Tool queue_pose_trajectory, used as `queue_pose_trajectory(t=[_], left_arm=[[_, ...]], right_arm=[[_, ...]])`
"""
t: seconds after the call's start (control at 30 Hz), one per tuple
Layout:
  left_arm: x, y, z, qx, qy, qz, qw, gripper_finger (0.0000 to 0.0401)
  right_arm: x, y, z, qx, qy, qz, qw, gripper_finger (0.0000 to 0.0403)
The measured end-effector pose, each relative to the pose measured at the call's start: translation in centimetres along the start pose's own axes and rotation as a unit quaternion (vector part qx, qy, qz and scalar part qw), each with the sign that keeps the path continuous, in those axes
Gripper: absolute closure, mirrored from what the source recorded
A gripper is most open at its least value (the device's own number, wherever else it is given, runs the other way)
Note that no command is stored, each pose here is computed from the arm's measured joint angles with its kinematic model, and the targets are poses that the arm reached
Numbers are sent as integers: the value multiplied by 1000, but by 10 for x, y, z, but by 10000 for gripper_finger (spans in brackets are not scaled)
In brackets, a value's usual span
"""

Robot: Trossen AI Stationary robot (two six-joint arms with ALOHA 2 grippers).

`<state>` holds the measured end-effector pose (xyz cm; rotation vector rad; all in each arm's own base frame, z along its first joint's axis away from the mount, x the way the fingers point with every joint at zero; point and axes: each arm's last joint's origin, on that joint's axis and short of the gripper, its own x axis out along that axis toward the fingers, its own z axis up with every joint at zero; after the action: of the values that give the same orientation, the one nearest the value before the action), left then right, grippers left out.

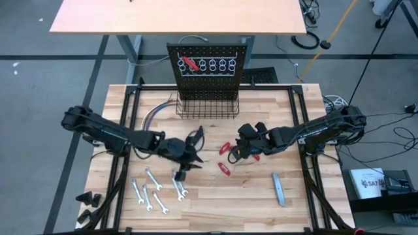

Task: Hang tools onto peg board
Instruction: Hang the allen wrench on the peg board

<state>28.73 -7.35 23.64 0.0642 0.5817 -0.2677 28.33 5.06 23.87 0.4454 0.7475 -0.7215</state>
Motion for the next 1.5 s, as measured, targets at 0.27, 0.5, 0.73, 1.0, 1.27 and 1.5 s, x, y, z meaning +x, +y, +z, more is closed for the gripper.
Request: queue_pose_trajectory(t=[0.27,0.5,0.73,1.0,1.27,1.5], left_arm=[[-4,-8,4,51,-27,16,998,285],[-28,2,-23,40,-122,38,991,285],[-41,14,-31,29,-185,61,980,286],[-41,22,-32,42,-178,78,980,286],[-40,29,-36,40,-160,90,982,286],[-40,29,-36,46,-160,82,983,286]], right_arm=[[20,22,-35,30,31,-17,999,289],[50,34,-57,63,94,-20,993,289],[75,33,-71,132,133,-60,980,289],[80,36,-73,155,147,-48,976,289],[80,35,-73,158,151,-51,975,290],[80,34,-73,149,156,-54,975,342]])
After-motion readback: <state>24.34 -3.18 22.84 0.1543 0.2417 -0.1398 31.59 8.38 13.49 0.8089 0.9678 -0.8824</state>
